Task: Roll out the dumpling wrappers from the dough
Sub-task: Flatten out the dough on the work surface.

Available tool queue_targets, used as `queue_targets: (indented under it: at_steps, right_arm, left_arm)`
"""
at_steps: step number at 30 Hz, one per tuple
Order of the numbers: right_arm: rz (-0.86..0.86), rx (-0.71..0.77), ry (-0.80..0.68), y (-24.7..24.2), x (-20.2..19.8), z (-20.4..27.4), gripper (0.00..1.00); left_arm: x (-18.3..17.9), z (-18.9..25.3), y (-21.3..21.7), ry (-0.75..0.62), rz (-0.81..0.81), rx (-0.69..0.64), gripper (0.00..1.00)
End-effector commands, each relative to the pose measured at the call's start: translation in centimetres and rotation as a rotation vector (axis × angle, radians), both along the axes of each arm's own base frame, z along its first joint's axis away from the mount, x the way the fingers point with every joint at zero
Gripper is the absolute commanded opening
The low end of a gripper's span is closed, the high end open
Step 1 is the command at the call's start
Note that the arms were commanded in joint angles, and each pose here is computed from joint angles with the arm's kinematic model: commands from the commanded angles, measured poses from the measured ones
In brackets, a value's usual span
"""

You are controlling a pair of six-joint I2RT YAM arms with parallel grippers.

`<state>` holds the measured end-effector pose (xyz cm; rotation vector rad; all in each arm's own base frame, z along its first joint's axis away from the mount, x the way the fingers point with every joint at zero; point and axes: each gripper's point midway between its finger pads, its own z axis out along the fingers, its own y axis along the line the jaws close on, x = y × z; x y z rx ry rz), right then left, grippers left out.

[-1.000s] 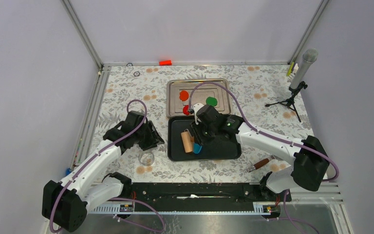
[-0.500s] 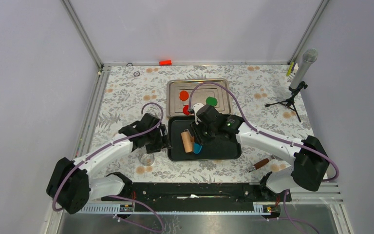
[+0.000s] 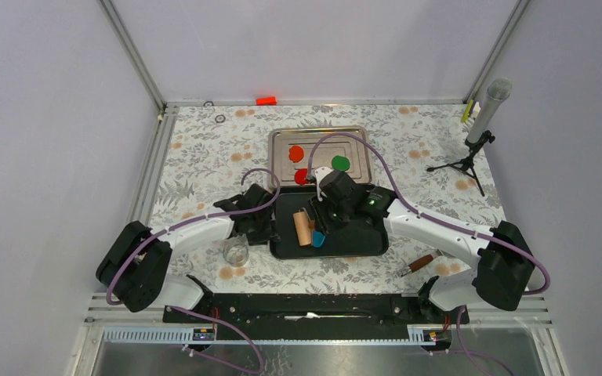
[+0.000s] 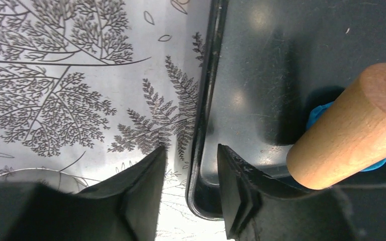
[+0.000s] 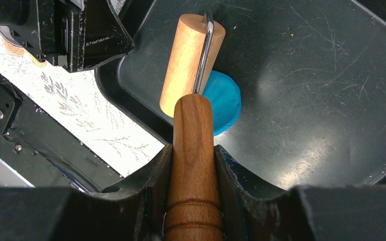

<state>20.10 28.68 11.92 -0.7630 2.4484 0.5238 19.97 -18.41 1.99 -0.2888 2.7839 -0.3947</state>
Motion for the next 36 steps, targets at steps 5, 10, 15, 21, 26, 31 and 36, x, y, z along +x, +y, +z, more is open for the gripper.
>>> queue_targets:
  at_steps: [5, 10, 15, 21, 26, 31, 36]
  right_arm:
    - [-0.051, -0.033, -0.031, -1.4, 0.8, 0.0, 0.00]
    - [-0.053, -0.061, -0.075, -1.9, 1.7, 0.2, 0.00]
    - [-0.064, -0.099, -0.136, -2.6, 3.0, 0.7, 0.00]
    - [-0.096, -0.121, -0.185, -3.3, 4.8, 1.5, 0.00]
    - [-0.090, -0.081, -0.188, -2.7, 5.3, 2.8, 0.00]
    - [-0.014, -0.009, -0.116, -1.0, 3.8, 4.1, 0.00]
    - [0.086, -0.015, -0.034, -0.6, 2.0, 5.7, 0.00]
  left_arm:
    - [1.1, 0.6, -1.6, -0.034, -0.044, -0.009, 0.14]
    - [1.2, 0.9, -1.7, -0.032, -0.072, -0.001, 0.00]
    - [0.3, 0.9, -1.7, -0.011, -0.116, -0.010, 0.00]
    - [-0.6, 0.6, -1.3, -0.003, -0.136, -0.014, 0.00]
    - [-0.9, 0.4, -1.2, 0.007, -0.139, -0.016, 0.00]
    - [-1.0, 0.3, -1.2, 0.009, -0.144, -0.014, 0.00]
    - [-1.0, 0.5, -1.3, 0.005, -0.148, -0.019, 0.00]
